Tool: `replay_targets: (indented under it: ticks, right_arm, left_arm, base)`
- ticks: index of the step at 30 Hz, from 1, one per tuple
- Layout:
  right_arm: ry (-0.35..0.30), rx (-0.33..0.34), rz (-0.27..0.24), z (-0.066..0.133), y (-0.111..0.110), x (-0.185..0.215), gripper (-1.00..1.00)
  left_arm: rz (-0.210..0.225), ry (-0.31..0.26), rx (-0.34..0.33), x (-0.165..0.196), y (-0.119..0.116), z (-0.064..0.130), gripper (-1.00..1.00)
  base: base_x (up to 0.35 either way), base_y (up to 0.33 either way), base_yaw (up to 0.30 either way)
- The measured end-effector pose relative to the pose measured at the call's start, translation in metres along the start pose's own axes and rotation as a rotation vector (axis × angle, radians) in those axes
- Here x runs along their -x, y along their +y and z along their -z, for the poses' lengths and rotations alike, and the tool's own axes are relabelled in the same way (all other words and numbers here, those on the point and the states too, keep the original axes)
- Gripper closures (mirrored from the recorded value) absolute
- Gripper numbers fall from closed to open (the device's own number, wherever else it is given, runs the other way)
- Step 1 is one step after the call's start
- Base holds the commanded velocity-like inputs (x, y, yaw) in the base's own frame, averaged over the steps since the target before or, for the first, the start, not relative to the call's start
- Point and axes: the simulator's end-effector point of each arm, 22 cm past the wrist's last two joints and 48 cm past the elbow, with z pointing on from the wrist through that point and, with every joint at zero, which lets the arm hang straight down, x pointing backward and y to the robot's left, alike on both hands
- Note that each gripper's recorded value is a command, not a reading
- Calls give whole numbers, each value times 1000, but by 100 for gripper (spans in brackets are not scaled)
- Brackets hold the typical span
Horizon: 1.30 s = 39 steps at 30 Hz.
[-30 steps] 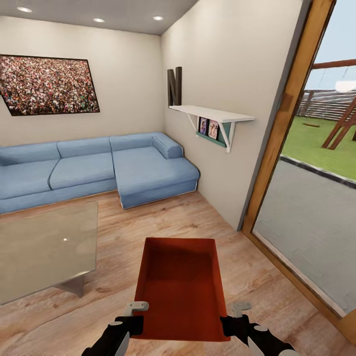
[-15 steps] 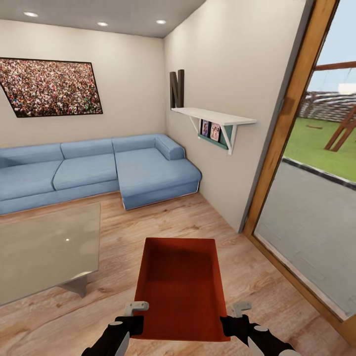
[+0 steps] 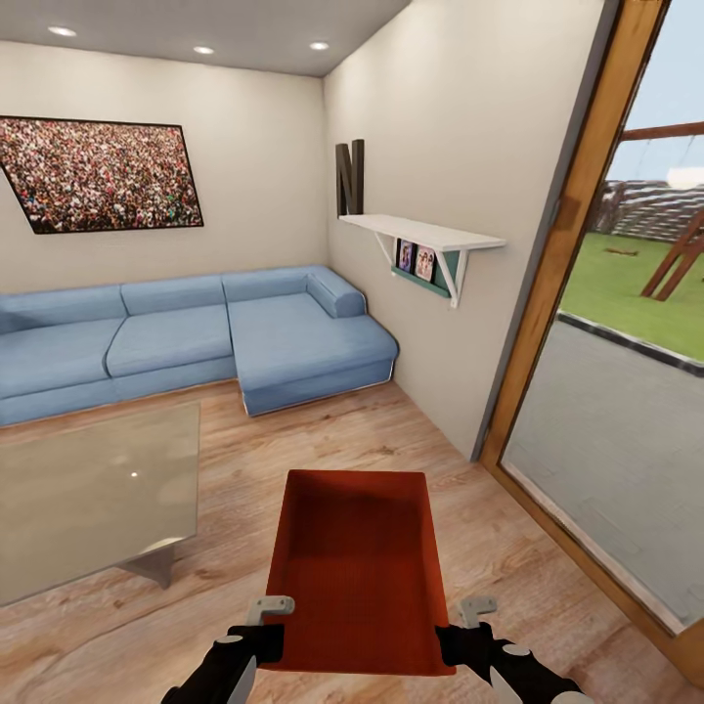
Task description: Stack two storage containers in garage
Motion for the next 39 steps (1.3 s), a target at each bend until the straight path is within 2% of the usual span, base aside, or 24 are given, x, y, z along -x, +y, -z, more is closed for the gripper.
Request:
replay_targets:
  ticks: [15, 39]
  right_arm:
    - [1, 0, 0, 13, 3, 2, 100]
    - [-1, 0, 0, 26, 6, 4, 100]
  left_arm:
    - [0, 1, 0, 1, 0, 13, 100]
    - [0, -1, 0, 1, -1, 27, 100]
  base:
    - [0, 0, 22]
    - [0, 0, 279]
